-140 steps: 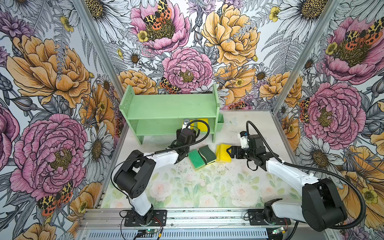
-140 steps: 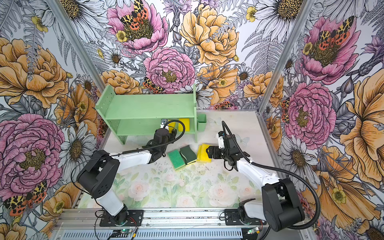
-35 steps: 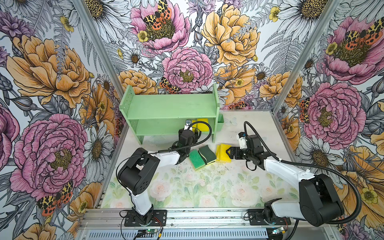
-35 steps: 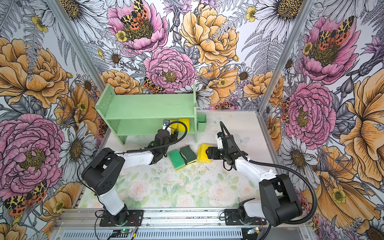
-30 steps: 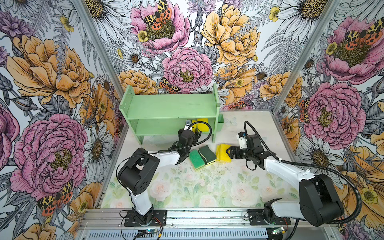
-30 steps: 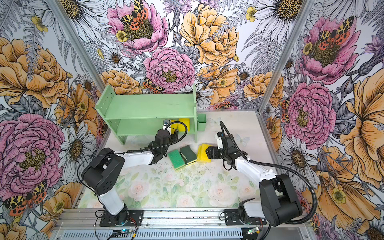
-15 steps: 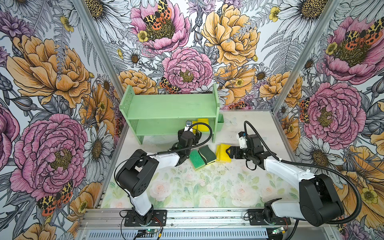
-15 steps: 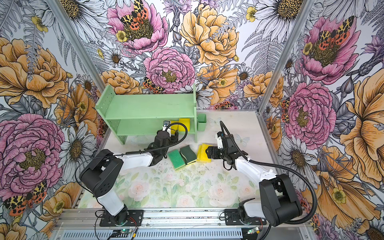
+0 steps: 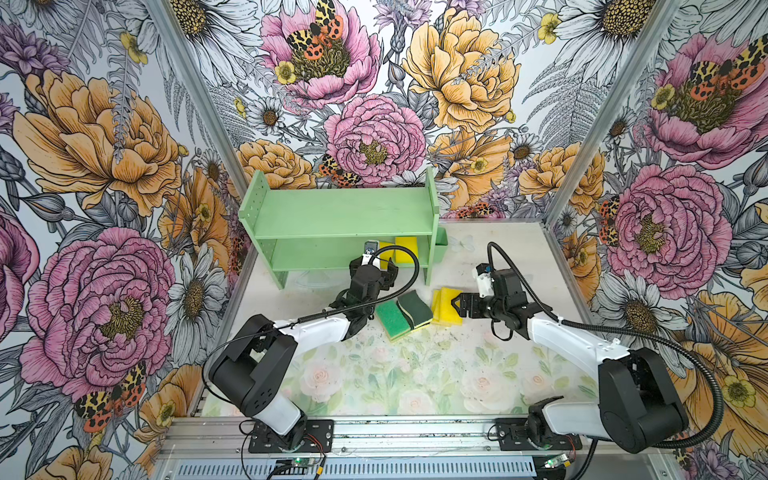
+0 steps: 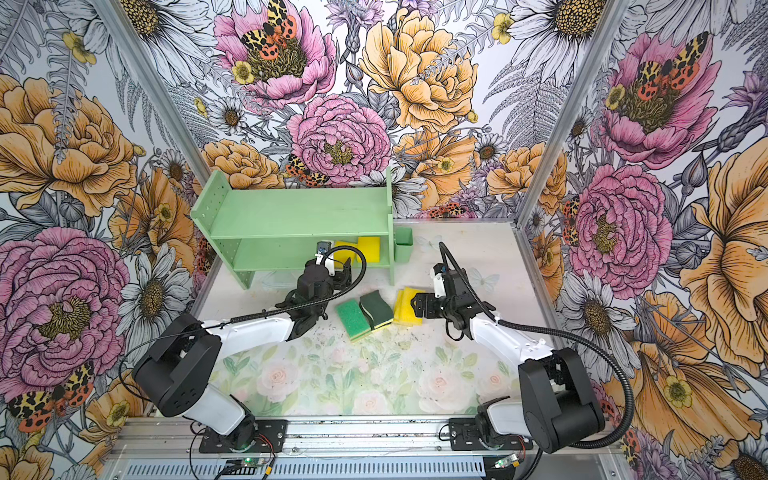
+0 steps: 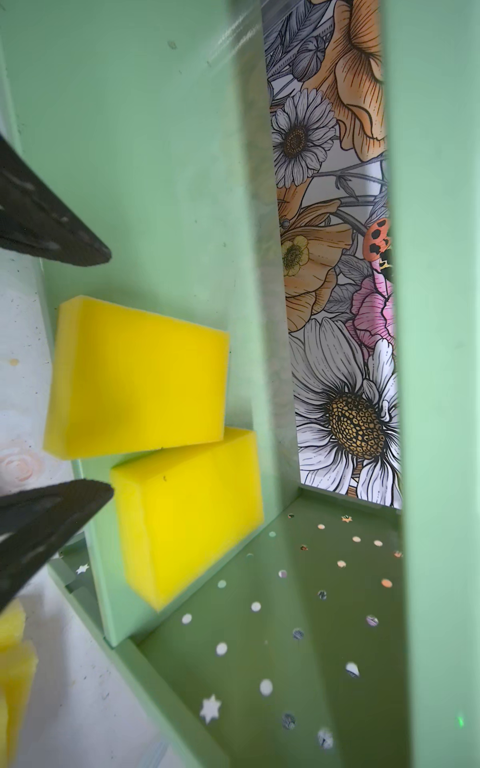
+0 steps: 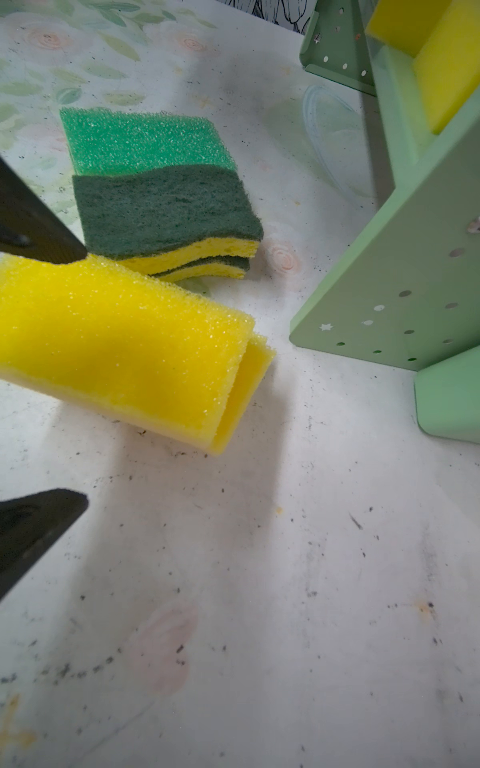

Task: Place and organize the cleaning sponges onto the shelf
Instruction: 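Withdraw the open left gripper from the shelf back toward the table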

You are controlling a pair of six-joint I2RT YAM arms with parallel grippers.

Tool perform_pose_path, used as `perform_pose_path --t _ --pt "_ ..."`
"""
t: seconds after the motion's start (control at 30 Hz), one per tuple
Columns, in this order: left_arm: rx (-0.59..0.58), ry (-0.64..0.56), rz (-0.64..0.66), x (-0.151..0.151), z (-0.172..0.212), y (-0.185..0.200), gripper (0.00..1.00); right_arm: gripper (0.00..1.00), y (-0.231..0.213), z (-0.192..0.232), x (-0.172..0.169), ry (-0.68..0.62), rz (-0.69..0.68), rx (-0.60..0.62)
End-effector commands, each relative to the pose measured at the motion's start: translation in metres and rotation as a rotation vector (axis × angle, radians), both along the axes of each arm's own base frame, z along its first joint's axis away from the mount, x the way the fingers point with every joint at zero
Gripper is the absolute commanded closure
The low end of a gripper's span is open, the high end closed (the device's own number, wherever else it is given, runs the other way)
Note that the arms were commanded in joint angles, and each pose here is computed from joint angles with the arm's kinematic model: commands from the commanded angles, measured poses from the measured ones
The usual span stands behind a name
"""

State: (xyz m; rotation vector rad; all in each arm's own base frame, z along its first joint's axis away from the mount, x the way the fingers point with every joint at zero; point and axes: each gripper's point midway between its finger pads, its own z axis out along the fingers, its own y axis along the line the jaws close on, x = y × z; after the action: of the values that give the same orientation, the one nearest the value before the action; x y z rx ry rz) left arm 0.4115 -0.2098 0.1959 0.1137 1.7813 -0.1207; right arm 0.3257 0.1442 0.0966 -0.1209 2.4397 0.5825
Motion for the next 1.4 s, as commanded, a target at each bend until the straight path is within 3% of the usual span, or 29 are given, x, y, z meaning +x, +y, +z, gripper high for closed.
perform_pose_path --t 0.0,0.23,0.43,0.67,0.83,1.37 --pt "0.023 0.000 0.008 -0.009 0.003 0.004 0.18 0.13 0.003 0.016 0.002 -0.050 0.005 0.009" --pt "0.001 0.022 0.004 -0.032 0.012 0.007 0.17 0.13 0.003 0.021 -0.001 -0.064 0.006 0.014" --pt "-0.048 0.137 -0.047 -0.048 0.025 0.015 0.12 0.13 0.004 0.025 -0.002 -0.074 0.013 0.025" --pt "-0.232 0.284 -0.267 -0.074 0.029 -0.001 0.07 0.13 0.002 0.030 -0.006 -0.093 0.015 0.022" --pt "-0.358 0.296 -0.364 -0.085 0.025 -0.004 0.02 0.12 0.001 0.033 -0.008 -0.108 0.019 0.015" --pt "-0.701 0.320 -0.659 -0.064 -0.001 -0.034 0.01 0.12 -0.004 0.033 -0.010 -0.134 0.038 -0.027"
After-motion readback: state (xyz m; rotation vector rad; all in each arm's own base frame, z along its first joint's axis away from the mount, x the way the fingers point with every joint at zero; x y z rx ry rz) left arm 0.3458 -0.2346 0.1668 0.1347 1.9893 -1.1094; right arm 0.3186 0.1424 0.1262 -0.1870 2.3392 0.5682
